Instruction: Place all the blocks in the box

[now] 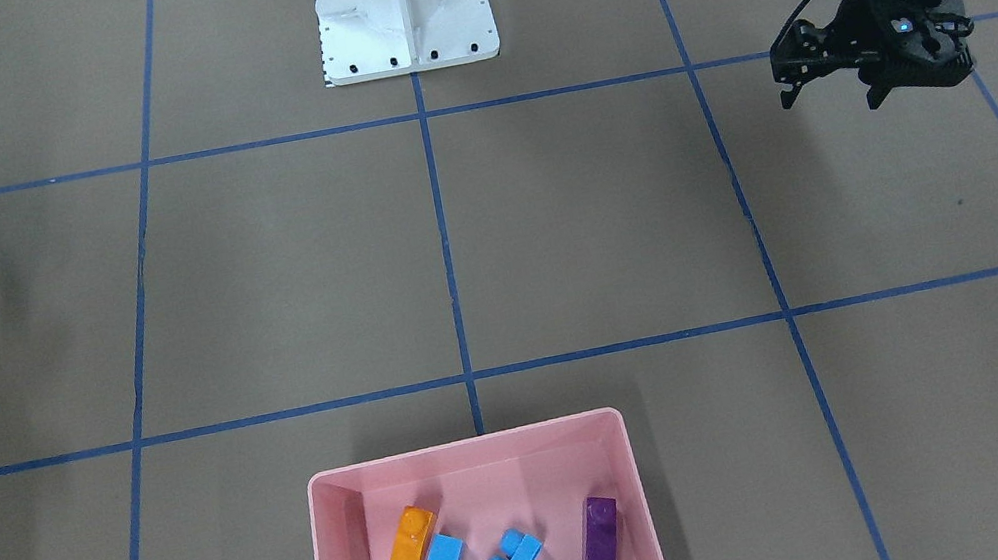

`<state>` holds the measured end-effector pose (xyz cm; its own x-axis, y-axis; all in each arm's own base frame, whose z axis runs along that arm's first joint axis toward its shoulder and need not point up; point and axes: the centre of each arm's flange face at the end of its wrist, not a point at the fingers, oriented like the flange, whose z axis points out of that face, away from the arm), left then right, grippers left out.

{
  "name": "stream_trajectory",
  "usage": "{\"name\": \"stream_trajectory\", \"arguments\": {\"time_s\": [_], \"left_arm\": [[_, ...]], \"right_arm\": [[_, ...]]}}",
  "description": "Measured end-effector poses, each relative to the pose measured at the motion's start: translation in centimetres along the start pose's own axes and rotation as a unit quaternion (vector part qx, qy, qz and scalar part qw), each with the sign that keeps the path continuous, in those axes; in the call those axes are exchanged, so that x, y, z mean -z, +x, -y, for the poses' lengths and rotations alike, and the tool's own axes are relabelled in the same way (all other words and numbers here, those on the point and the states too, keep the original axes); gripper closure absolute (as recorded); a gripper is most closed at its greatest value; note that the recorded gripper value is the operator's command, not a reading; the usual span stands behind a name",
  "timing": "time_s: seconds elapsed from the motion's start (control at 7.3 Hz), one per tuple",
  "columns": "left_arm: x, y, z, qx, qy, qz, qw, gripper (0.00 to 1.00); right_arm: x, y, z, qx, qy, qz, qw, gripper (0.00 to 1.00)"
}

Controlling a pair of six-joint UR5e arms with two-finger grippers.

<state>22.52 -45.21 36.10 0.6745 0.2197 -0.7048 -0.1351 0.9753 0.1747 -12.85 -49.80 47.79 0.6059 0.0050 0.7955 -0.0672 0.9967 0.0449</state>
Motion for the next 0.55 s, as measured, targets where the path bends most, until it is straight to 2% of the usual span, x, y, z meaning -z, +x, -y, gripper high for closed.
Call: {"name": "stream_trajectory", "arguments": {"time_s": [0.27,0.55], "left_arm": [[-0.2,-0.3,-0.1,0.004,-0.002,0.003,1.0000,0.00],[-0.4,-0.2,0.0,0.017,-0.003,0.003,0.9999,0.00]], "right_arm": [[2.5,-9.7,6.4,-0.004,-0.004,-0.021,0.9998,1.00],[3.4,-20.6,12.3,-0.008,-0.010,-0.044,0.9989,1.00]]}}
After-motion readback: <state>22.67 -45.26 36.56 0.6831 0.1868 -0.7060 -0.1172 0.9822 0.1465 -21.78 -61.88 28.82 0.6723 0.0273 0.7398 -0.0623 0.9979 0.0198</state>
